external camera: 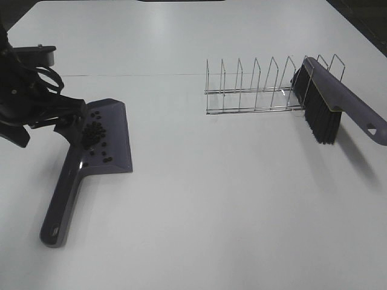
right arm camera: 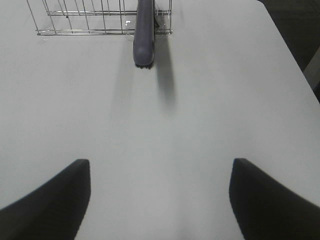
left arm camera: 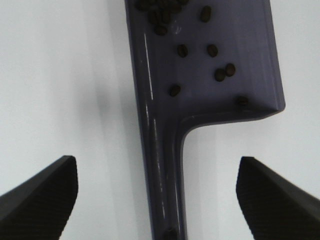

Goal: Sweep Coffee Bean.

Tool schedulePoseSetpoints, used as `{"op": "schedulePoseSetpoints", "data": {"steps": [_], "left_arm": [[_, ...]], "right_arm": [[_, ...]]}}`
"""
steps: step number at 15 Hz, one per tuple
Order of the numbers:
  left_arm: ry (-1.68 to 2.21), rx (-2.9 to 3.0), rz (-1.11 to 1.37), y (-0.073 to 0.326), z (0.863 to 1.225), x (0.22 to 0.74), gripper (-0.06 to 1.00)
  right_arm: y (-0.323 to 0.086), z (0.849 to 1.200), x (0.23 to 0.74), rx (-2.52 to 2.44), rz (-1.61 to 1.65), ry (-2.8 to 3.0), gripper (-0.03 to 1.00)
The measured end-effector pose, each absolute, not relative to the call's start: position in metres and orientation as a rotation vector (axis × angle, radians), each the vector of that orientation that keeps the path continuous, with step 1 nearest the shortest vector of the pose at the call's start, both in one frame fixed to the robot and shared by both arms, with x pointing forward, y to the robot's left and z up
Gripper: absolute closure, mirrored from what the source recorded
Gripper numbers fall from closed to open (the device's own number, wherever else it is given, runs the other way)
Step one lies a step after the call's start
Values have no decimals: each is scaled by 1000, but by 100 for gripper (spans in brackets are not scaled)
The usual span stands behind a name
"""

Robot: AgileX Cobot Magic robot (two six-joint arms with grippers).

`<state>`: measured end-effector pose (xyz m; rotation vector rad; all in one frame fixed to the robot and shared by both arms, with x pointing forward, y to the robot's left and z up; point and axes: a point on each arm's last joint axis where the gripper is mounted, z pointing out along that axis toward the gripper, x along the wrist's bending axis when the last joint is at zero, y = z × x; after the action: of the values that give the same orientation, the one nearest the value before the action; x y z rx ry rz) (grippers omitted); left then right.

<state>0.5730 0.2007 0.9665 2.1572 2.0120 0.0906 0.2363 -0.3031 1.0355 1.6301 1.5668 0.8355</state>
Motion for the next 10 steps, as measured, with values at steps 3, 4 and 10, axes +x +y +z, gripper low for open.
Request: {"op": "schedulePoseSetpoints", "data": {"steps": [3, 4, 10], "left_arm": [[1953, 2170, 197, 208, 993, 564, 16], [1937, 2178, 231, 214, 1003, 548, 17], [1896, 2197, 336, 240, 1032, 476, 17]], "right_arm": [[-303, 1035, 236, 1630, 835, 1567, 29], [-303, 1035, 236, 1628, 834, 1568, 29], [-303, 1035, 236, 1622, 831, 1573, 29]]}}
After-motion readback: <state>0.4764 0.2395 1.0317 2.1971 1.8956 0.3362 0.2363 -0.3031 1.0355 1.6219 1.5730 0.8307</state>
